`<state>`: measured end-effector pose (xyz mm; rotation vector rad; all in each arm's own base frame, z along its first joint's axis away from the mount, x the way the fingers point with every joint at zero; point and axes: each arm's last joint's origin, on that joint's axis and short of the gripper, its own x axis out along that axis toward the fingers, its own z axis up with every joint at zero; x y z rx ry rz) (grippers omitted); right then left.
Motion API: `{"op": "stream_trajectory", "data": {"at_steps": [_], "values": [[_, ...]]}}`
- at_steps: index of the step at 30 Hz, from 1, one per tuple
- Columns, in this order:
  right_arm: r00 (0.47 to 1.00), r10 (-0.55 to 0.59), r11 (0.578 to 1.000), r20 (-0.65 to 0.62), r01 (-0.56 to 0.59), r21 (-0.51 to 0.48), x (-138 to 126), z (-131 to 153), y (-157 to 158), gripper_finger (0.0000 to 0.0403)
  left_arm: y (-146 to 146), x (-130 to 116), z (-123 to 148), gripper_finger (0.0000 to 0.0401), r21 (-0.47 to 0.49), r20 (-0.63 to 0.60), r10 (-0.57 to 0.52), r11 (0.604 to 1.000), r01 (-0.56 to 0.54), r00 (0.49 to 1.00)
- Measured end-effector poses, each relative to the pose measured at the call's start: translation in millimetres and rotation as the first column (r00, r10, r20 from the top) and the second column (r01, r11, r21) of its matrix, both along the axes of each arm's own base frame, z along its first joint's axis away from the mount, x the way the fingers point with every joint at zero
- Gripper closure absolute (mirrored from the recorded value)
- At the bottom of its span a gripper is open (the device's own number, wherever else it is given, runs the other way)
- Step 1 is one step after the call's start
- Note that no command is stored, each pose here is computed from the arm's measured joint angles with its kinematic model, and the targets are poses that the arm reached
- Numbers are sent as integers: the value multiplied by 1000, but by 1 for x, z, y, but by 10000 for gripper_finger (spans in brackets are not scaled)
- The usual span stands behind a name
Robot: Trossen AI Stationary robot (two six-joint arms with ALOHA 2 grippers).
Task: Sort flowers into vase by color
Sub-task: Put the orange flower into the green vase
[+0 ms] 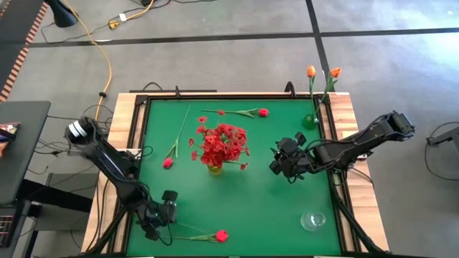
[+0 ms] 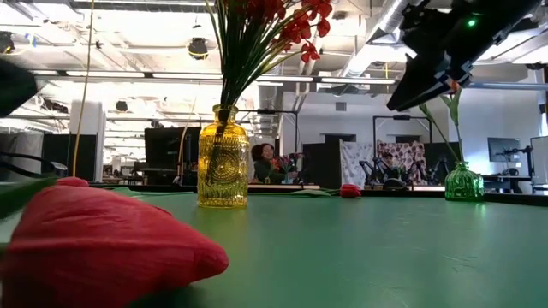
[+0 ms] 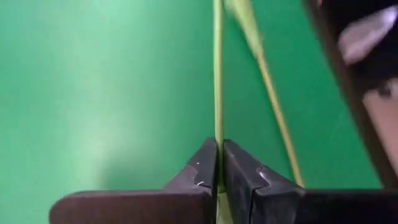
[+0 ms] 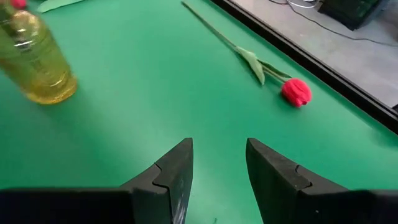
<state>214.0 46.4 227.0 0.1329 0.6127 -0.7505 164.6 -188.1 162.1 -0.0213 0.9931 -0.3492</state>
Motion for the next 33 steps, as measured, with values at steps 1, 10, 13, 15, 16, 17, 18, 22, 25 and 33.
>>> {"op": "stream_trajectory", "data": {"at_steps": [1,10,13,15,16,17,18,22,25,33], "values": [[1000,-7,1000,2,7,1,0,0,-1,227,6,0,9,399,3,29,10,1000,-10,1000],[996,-62,998,58,61,19,7,3,-12,227,78,-12,84,400,-153,241,235,967,-202,942],[997,-45,999,57,45,-4,9,5,-14,227,99,-19,103,401,-271,282,270,943,-193,921],[999,-23,999,46,24,-31,11,6,-16,227,112,-26,113,401,-333,307,289,925,-182,907],[999,-16,999,42,18,-40,12,6,-17,227,118,-30,117,401,-372,301,317,907,-196,899],[999,-12,999,40,14,-48,13,7,-18,227,124,-35,119,401,-407,277,345,888,-216,897],[999,-12,999,45,14,-50,13,7,-18,227,129,-39,120,401,-437,246,360,870,-228,900],[999,-16,999,50,18,-49,14,8,-19,227,135,-55,128,401,-494,286,172,869,-9,943],[999,-15,999,47,18,-50,14,8,-19,227,138,-63,138,401,-453,430,142,888,77,892],[997,-17,998,72,21,-55,16,10,-22,227,166,-65,166,401,-528,630,604,794,-301,488]]}}
